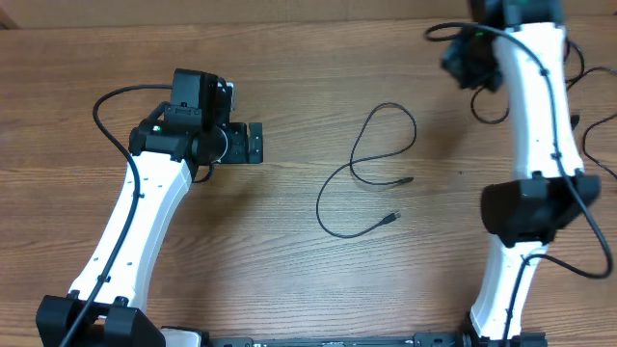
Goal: Untangle cables
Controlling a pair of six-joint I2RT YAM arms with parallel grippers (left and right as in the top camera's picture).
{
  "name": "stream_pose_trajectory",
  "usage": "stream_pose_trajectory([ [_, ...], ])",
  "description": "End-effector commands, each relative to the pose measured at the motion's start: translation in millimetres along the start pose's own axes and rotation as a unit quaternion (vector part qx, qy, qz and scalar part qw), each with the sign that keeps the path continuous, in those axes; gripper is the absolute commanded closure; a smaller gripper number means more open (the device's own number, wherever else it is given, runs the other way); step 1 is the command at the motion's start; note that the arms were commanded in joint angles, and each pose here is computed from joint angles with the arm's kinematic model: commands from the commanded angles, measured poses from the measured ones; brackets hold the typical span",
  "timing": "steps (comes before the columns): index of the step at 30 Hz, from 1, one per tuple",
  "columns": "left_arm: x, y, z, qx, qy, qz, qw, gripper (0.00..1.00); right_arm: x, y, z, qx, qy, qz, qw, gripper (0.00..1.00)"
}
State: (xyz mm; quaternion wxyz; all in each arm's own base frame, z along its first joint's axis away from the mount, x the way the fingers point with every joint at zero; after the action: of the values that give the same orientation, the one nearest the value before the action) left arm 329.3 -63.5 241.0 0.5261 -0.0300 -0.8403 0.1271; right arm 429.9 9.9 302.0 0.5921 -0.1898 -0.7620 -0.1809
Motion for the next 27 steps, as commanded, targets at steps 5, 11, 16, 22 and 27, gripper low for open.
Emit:
stream_pose_trajectory([
  [5, 4.3, -3.7, -0.3, -0.016, -0.010, 0.009, 1.000, 0.00, 1.3, 10.2, -0.8, 0.014, -0.006, -0.046, 0.999, 0.19],
  [11, 4.3, -3.6, -0.3, -0.016, -0.010, 0.009, 1.000, 0.00, -39.7, 43.4, 2.0, 0.039, -0.019, -0.068, 0.997, 0.18],
  [16, 4.3, -3.6, -0.3, -0.016, -0.010, 0.009, 1.000, 0.00, -89.0, 69.6, 23.2, 0.063, 0.013, -0.106, 0.992, 0.18],
  [22, 4.3, -3.7, -0.4, -0.016, -0.010, 0.009, 1.000, 0.01, -134.5, 89.4, 49.4, 0.084, 0.042, -0.160, 0.983, 0.23],
  [27, 4.3, -3.9, -1.0, -0.016, -0.012, 0.009, 1.000, 0.00, -152.3, 111.9, 59.5, 0.110, 0.004, -0.198, 0.974, 0.25],
])
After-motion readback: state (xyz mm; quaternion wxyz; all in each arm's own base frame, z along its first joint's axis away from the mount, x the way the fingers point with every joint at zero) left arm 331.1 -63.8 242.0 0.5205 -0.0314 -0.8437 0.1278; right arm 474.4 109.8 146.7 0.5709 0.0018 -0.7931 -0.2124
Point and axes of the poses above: each gripper's point midway between its finger pads, its own x axis back along the fingers, its own y axis along the line the jaws close on, z = x × y, the point moved 9 cm from there along x, back along the fingers, and after that the axes turned 9 degrees about x, right-handed, at the moved point
